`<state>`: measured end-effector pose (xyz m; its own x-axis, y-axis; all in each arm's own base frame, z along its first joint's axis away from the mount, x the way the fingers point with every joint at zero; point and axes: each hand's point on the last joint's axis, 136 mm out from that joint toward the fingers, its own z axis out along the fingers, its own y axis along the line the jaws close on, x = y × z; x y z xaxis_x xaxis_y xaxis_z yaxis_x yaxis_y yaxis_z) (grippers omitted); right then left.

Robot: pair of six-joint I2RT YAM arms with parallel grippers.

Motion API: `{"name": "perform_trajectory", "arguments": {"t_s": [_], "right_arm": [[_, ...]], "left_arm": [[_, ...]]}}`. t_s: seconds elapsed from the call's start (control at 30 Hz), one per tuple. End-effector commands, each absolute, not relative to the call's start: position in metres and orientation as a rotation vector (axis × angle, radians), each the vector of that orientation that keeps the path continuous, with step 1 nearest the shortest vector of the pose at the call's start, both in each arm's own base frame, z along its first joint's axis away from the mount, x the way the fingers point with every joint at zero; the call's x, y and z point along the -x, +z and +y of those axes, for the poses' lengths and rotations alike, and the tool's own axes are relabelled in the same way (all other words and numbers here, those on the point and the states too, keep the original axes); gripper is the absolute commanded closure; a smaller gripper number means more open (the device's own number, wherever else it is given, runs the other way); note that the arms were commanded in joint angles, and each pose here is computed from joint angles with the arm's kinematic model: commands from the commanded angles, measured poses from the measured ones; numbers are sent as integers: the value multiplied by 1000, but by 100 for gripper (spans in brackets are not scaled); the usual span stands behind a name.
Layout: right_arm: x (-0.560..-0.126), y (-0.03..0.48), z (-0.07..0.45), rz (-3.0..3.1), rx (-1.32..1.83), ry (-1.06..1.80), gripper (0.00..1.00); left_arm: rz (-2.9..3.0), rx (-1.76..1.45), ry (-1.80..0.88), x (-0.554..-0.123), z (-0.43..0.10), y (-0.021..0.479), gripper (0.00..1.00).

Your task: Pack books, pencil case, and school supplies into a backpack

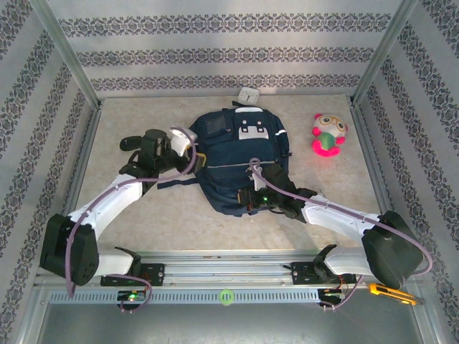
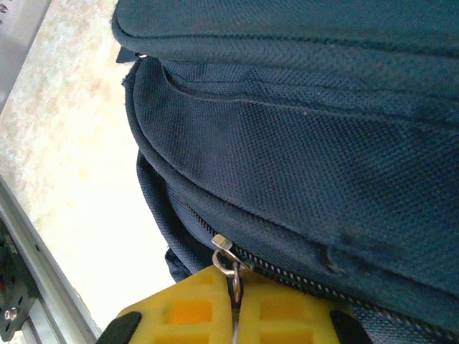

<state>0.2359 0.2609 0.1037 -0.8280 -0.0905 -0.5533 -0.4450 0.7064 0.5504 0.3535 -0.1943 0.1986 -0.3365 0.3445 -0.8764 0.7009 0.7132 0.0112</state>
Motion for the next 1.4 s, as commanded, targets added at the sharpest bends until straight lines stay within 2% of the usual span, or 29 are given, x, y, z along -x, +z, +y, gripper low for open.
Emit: {"name": "perform_trajectory", "arguments": {"t_s": [0.0, 0.2, 0.27, 0.47, 0.6, 0.67, 0.73, 0.8, 1.13, 1.3, 1.37], "right_arm": [[-238, 106, 261, 2402, 433, 977, 100], [-238, 106, 262, 2404, 433, 983, 100], [-239, 106, 262, 2404, 432, 981, 100], [-240, 109, 261, 2396, 429, 993, 100], [-241, 112, 259, 2387, 417, 1001, 100], [-242, 113, 257, 2382, 407, 1006, 100], [-243, 114, 257, 2382, 405, 1013, 100], [-242, 113, 257, 2384, 405, 1016, 100], [-243, 114, 257, 2376, 397, 1039, 100], [-243, 115, 254, 2373, 383, 1041, 100], [-244, 112, 249, 2385, 362, 1028, 100]], "left_arm": [[1760, -1373, -396, -305, -233, 167, 27], [1646, -1617, -396, -300, -284, 147, 25], [1620, -1657, -434, -299, -296, 142, 34], [1588, -1756, -442, -296, -309, 125, 34], [1605, -1774, -381, -299, -302, 115, 45], [1599, -1768, -386, -295, -301, 117, 42], [1581, -1751, -456, -286, -304, 126, 34], [1566, -1724, -519, -278, -307, 133, 32], [1547, -1590, -405, -300, -306, 113, 33], [1550, -1569, -358, -310, -305, 114, 59], [1555, -1589, -344, -308, -300, 116, 78]]}}
